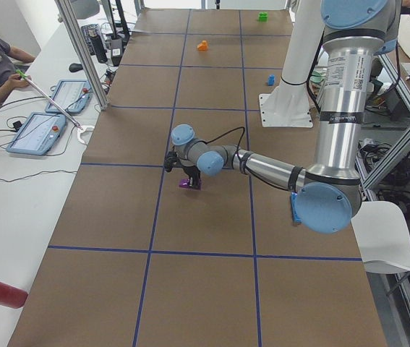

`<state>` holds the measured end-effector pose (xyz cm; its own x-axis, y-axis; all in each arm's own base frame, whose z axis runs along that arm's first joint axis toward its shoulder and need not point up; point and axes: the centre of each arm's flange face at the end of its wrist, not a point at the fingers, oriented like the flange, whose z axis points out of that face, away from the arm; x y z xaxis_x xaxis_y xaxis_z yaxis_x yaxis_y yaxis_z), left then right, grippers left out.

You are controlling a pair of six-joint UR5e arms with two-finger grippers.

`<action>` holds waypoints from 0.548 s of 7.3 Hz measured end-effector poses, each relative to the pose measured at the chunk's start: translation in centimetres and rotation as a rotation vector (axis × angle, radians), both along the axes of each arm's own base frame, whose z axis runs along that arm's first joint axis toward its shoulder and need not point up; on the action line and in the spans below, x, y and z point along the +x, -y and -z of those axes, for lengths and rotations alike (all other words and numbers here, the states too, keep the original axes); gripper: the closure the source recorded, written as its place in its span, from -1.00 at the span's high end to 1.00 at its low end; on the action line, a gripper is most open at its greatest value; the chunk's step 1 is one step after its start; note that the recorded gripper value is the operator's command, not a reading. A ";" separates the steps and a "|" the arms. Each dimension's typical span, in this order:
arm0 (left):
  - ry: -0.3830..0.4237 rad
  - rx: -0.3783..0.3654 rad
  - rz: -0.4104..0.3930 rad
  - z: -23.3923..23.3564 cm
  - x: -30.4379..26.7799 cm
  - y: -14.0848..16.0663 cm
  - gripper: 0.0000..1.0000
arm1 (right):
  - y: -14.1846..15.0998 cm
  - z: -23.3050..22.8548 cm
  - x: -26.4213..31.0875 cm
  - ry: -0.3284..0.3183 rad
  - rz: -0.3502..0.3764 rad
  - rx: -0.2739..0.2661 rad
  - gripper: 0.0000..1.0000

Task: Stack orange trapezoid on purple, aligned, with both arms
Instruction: 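Carry the purple block with the left gripper to the table center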

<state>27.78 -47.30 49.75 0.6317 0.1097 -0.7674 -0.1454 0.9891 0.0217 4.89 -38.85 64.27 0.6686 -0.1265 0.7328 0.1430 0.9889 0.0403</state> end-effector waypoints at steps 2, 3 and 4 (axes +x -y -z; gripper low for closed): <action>-0.082 -0.068 0.040 10.3 6.5 0.0 -1.00 | 0.0 0.2 0.0 0.002 0.001 0.006 1.00; -0.100 -0.100 0.033 15.1 11.0 -1.2 -1.00 | 0.1 0.3 -0.1 0.011 0.000 0.017 1.00; -0.092 -0.114 0.031 19.6 15.6 -2.3 -1.00 | 0.2 0.2 -0.2 0.028 -0.002 0.038 1.00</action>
<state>43.34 -44.97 30.15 0.5594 0.0002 -0.8289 -0.1176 0.9899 -0.0792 4.70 -39.08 64.03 0.6482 -0.1533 0.7459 0.1398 0.9868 0.0814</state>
